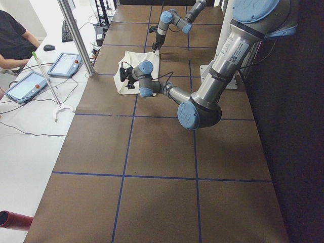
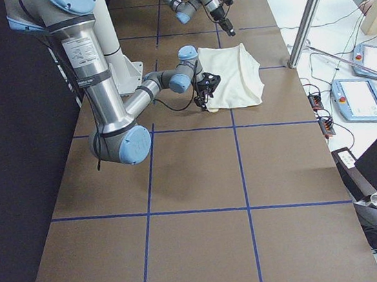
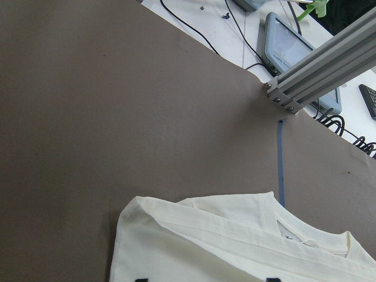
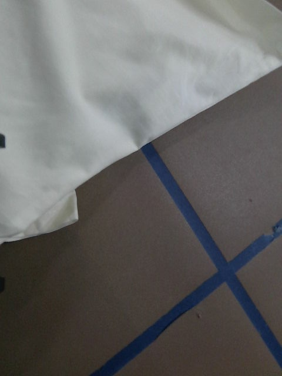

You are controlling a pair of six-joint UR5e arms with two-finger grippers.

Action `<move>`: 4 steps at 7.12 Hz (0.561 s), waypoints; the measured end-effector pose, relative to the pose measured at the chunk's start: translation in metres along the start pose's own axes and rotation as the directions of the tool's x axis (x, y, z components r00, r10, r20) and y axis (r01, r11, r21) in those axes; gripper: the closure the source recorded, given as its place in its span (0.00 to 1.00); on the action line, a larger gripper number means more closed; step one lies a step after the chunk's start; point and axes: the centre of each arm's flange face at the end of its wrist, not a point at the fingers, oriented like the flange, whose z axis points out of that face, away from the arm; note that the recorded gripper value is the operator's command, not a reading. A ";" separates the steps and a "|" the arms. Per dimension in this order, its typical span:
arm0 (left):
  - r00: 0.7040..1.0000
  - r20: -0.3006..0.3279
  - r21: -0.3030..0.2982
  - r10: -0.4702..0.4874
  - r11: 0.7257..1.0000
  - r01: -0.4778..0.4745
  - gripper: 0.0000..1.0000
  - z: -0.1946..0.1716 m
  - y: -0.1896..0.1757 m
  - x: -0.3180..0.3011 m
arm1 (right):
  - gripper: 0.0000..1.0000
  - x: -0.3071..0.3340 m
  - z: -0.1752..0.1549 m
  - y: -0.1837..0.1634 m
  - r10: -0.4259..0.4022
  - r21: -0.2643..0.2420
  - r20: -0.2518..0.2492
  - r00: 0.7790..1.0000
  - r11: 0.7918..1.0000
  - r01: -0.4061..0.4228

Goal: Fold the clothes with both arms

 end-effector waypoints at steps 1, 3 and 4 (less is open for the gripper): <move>1.000 -0.003 0.001 0.001 1.000 -0.001 0.27 -0.002 0.000 0.001 | 1.00 0.005 0.004 -0.002 0.001 0.004 -0.011 1.000 1.000 -0.001; 1.000 -0.001 0.002 0.002 1.000 -0.002 0.27 -0.003 0.001 -0.001 | 1.00 0.007 0.004 -0.001 0.002 -0.004 -0.013 1.000 1.000 -0.002; 1.000 -0.001 0.003 0.002 1.000 -0.002 0.27 -0.003 0.000 0.000 | 1.00 0.006 0.003 0.000 -0.002 -0.011 -0.012 1.000 1.000 0.002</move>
